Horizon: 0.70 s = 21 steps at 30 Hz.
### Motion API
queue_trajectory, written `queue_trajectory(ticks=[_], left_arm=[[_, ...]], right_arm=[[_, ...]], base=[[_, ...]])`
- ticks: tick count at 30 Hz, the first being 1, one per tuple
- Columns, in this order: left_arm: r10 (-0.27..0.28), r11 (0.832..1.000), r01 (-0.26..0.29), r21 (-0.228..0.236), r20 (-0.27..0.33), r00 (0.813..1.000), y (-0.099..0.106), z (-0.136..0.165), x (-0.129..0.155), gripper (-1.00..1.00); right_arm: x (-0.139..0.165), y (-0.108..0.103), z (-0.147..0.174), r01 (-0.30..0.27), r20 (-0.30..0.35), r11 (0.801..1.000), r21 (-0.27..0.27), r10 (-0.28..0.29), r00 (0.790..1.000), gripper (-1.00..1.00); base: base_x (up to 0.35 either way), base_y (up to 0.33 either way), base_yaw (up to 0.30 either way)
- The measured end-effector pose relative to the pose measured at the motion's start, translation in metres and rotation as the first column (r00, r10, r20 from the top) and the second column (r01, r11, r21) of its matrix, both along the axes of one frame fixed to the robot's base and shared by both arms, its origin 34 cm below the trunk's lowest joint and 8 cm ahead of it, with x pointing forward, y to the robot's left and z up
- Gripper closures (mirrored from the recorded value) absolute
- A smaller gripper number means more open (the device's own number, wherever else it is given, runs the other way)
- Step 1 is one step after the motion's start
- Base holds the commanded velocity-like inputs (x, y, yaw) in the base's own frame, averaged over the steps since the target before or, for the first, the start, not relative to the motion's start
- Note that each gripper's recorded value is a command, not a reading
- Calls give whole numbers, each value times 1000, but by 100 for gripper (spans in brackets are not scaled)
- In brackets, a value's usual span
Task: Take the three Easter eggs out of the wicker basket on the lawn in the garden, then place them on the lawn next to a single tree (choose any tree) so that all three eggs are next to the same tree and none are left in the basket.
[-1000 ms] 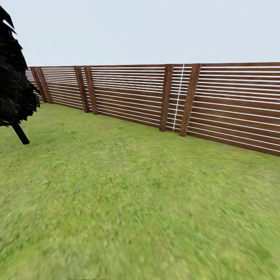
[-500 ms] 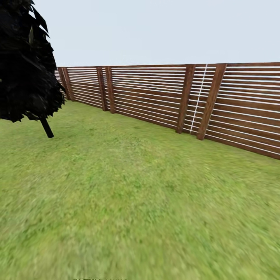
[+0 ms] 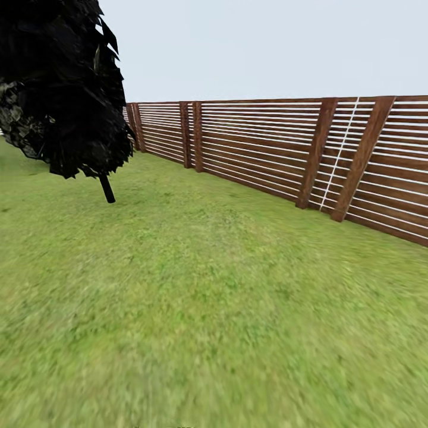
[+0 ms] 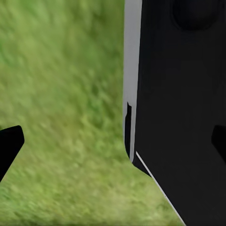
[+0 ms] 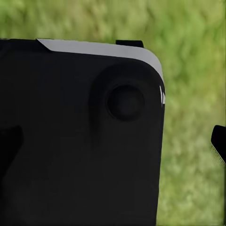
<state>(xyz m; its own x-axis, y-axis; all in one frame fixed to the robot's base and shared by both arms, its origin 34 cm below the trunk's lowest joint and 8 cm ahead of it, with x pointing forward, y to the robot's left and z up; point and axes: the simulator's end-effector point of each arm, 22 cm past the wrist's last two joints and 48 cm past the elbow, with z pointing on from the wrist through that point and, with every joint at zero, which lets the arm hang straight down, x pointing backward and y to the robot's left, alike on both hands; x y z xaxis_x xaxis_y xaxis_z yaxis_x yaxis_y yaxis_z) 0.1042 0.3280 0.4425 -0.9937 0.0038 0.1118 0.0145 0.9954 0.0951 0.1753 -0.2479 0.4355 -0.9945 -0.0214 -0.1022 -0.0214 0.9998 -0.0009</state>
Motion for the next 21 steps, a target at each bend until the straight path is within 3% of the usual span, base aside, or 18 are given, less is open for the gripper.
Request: queue_trajectory(ticks=[21], left_arm=[[0,1000,0,0,-6,1000,0,0,-2,-100]], right_arm=[[-3,0,0,-1,-7,1000,0,1,1000,-100]], base=[[0,0,297]])
